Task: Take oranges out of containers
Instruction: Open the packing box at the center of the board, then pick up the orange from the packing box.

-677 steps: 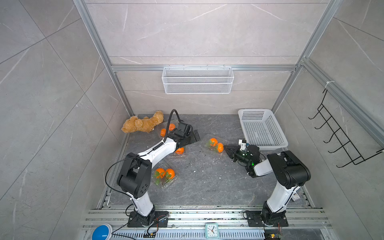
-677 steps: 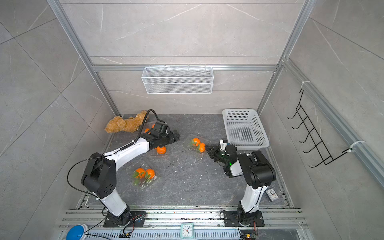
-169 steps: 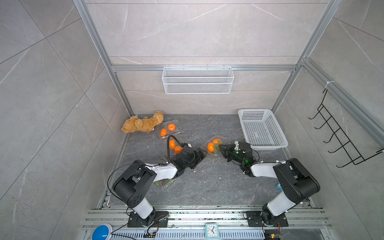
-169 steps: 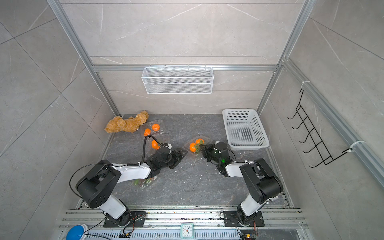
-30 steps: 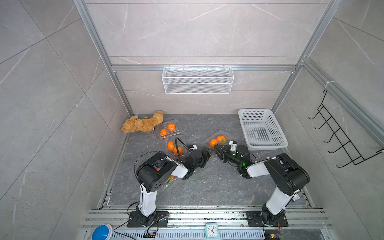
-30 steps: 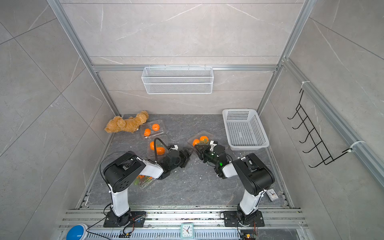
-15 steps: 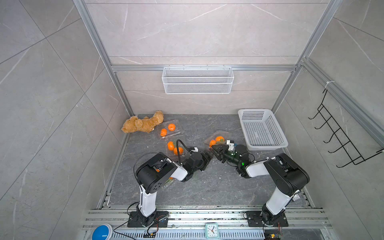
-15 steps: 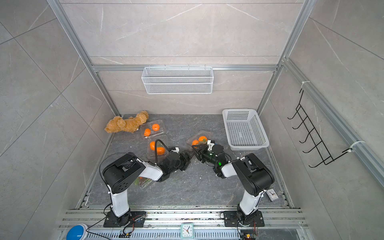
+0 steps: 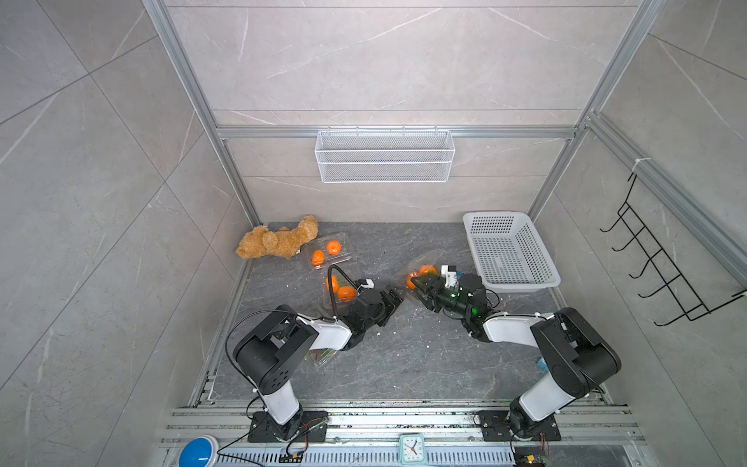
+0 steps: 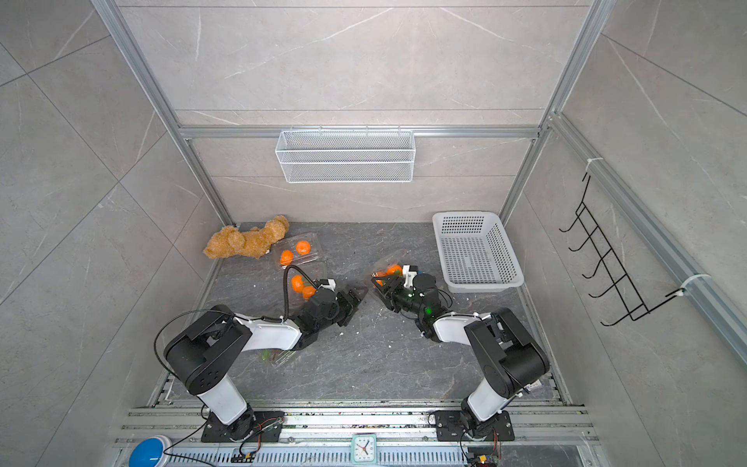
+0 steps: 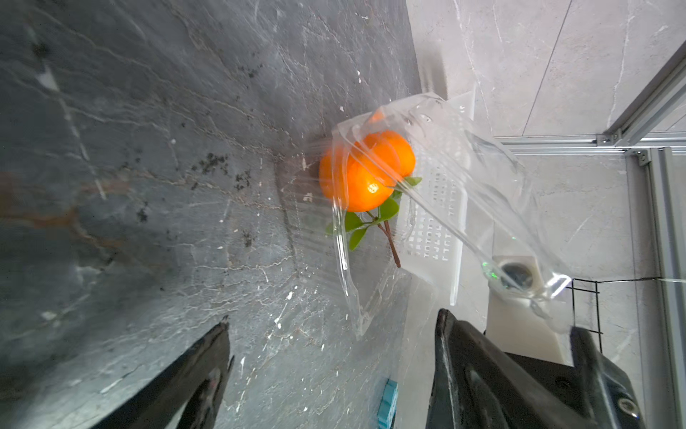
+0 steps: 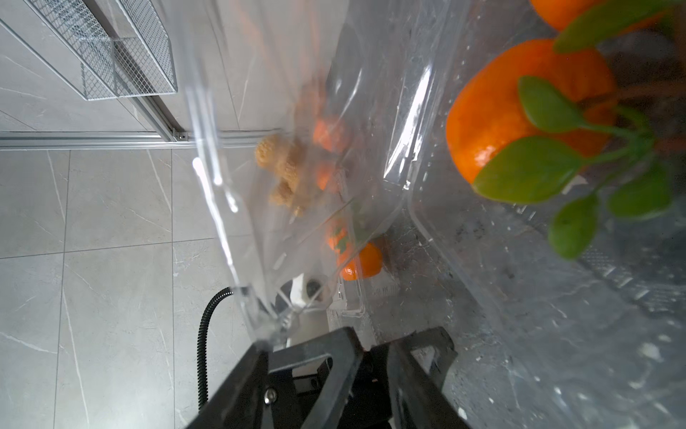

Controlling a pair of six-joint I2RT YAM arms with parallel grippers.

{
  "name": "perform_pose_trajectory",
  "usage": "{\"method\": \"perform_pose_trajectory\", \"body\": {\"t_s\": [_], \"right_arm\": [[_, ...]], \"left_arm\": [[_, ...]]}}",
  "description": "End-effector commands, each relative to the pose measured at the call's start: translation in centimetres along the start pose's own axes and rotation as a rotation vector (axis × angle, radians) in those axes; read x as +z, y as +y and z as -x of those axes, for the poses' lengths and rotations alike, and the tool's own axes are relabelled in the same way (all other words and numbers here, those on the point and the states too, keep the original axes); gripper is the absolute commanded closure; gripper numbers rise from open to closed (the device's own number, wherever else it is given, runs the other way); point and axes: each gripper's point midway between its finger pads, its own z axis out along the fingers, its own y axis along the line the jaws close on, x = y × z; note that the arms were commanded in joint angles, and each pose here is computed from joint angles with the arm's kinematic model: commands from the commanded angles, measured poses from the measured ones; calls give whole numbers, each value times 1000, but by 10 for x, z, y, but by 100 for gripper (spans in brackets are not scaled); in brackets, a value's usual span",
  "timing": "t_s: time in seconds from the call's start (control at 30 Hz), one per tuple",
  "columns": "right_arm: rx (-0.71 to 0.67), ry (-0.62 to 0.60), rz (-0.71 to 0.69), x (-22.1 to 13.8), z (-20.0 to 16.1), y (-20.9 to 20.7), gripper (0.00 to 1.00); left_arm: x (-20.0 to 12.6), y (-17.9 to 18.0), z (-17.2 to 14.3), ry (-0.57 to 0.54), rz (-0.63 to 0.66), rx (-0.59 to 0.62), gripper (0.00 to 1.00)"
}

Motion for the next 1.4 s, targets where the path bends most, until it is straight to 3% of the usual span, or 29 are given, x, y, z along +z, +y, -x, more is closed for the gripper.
{"method": "perform_pose_trajectory", "body": {"t_s": [0.0, 0.17, 0.4, 0.53, 0.7, 0.83, 1.03, 1.37], "right_arm": [[-54, 12, -7, -4, 1, 9, 42], [-108, 20, -45, -14, 0, 9, 29], [-282, 36, -150, -29, 2, 25, 4], [-363, 61, -245, -30, 8, 29, 0], [-535, 60, -502, -42, 32, 21, 3], [-626, 106, -700, -49, 46, -2, 12], [-707, 218, -856, -43, 54, -34, 32], [-799, 320, -981, -28, 59, -67, 38]], "left_arm": [[-7, -9, 2, 17, -12, 40, 5], [-16, -7, 13, 5, 23, 64, 4], [-32, -19, 31, 0, 59, 131, 1], [-34, -25, 39, 4, 57, 138, 1], [-33, -48, 47, 46, 42, 194, 1], [-34, -71, 48, 52, -8, 216, 1], [-10, -83, 24, 145, -74, 184, 1], [8, -67, 5, 190, -73, 154, 1]]}}
